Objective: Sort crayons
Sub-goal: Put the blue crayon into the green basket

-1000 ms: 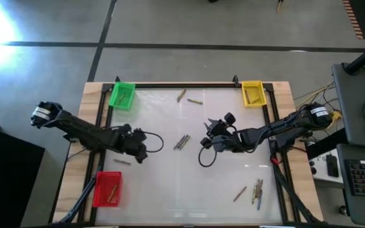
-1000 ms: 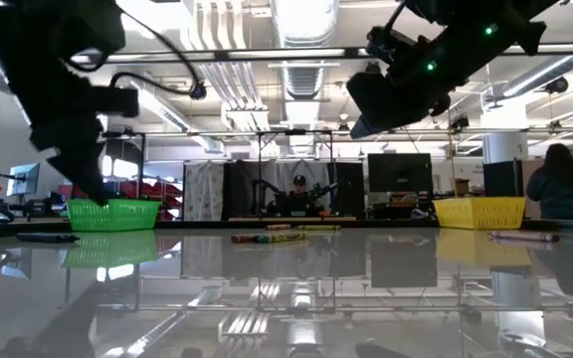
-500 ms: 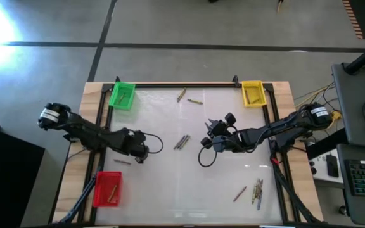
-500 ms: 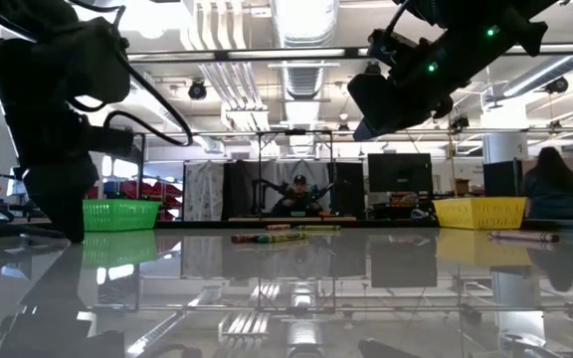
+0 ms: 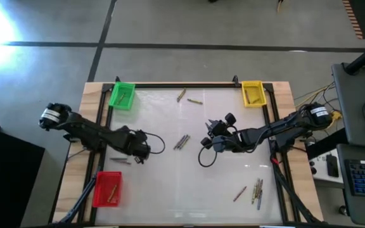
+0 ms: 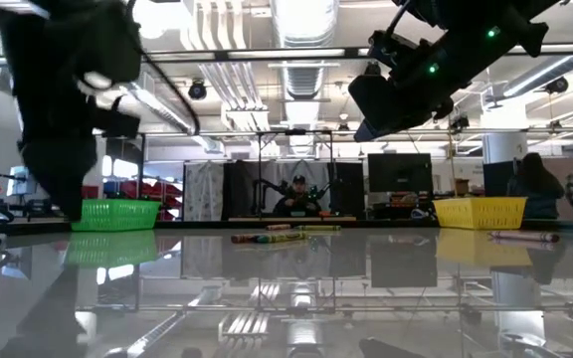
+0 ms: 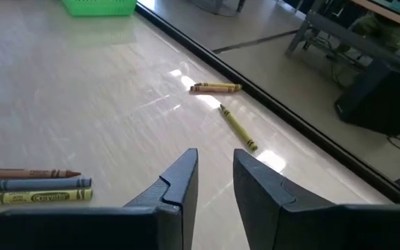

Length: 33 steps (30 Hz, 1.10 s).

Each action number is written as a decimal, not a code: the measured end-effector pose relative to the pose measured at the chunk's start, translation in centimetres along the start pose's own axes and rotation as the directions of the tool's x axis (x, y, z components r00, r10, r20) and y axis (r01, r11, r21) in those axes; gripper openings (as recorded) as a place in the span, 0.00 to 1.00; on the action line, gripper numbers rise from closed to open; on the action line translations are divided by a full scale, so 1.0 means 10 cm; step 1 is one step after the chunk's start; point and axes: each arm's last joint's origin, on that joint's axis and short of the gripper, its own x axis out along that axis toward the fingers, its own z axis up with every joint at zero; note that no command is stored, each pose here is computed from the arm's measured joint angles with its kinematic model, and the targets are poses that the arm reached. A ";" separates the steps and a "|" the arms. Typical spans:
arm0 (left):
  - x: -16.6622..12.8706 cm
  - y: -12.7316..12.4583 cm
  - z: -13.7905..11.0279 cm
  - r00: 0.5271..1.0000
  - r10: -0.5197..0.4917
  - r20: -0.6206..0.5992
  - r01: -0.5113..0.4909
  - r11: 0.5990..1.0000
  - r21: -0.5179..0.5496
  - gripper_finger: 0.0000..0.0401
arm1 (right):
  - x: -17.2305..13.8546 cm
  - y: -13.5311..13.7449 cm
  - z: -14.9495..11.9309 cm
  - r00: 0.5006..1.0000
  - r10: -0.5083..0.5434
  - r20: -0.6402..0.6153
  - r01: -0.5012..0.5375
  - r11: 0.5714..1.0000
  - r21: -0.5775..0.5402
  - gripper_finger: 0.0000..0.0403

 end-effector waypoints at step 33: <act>-0.71 -0.01 0.22 -0.023 -0.499 0.866 0.739 0.575 0.351 0.32 | -0.33 -0.13 0.78 0.246 0.969 -0.003 -0.969 0.246 0.034 0.13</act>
